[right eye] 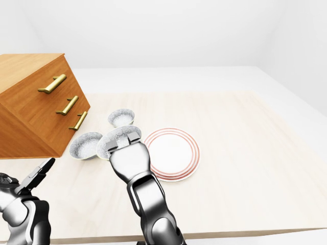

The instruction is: Put the bowl at the front on the plate.

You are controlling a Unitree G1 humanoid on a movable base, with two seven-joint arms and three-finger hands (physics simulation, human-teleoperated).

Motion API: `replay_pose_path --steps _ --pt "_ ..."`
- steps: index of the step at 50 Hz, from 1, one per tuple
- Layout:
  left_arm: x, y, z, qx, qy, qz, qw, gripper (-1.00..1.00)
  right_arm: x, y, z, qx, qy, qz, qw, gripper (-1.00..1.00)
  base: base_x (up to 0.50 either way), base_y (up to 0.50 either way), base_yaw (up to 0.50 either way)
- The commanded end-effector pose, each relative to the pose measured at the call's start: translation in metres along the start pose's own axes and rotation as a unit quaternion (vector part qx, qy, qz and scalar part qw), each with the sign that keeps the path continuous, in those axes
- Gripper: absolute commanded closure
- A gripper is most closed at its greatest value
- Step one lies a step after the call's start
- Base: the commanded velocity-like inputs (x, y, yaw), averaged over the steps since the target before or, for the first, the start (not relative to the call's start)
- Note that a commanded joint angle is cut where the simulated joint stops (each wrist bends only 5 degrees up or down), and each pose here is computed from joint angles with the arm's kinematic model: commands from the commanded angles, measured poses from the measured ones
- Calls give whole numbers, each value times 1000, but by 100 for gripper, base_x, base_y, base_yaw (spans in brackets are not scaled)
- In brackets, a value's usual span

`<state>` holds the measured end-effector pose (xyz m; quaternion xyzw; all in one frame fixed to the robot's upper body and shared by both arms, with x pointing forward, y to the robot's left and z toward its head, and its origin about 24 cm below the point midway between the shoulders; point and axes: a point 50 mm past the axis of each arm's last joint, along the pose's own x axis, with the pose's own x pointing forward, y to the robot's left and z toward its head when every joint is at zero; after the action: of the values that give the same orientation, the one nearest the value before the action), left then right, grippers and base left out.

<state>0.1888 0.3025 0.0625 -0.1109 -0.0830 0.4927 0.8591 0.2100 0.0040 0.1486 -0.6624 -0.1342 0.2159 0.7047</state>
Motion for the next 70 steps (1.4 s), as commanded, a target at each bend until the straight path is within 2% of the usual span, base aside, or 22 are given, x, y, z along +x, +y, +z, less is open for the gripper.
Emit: replay_pose_path --steps 1,6,11,13,15,20,42,49,54,70 --pt "1 -2 -6 7 12 -2 1000 -100 -10 6 -9 -27 34 -18 999 100 0 0 0" --pt "1 -2 -7 7 14 -3 1000 -100 -15 12 -11 -28 36 -37 998 100 0 0 0" --pt "1 -1 -5 4 11 -3 1000 -100 -22 16 -10 -10 17 -77 997 100 0 0 0" --pt "1 -1 -4 3 9 -3 1000 -100 -26 13 -9 9 3 -112 994 100 0 0 0" --pt "1 -1 -4 3 8 -2 1000 -100 -28 19 -10 16 1 -118 993 100 0 0 0" --pt "1 -1 -4 3 9 -1 1000 -100 -26 26 -7 18 -9 -101 995 100 0 0 0" --pt "1 0 -4 3 8 -1 1000 -100 -22 26 -7 26 -14 -104 994 100 0 0 0" --pt "1 0 -4 3 8 -1 1000 -100 -26 19 -26 19 25 -113 993 100 0 0 0" --pt "1 0 -4 3 8 -1 1000 -100 -26 25 -39 29 48 -119 991 100 0 0 0" --pt "1 -1 -4 3 8 -1 1000 -100 -27 33 -61 32 85 -134 987 100 0 0 0"
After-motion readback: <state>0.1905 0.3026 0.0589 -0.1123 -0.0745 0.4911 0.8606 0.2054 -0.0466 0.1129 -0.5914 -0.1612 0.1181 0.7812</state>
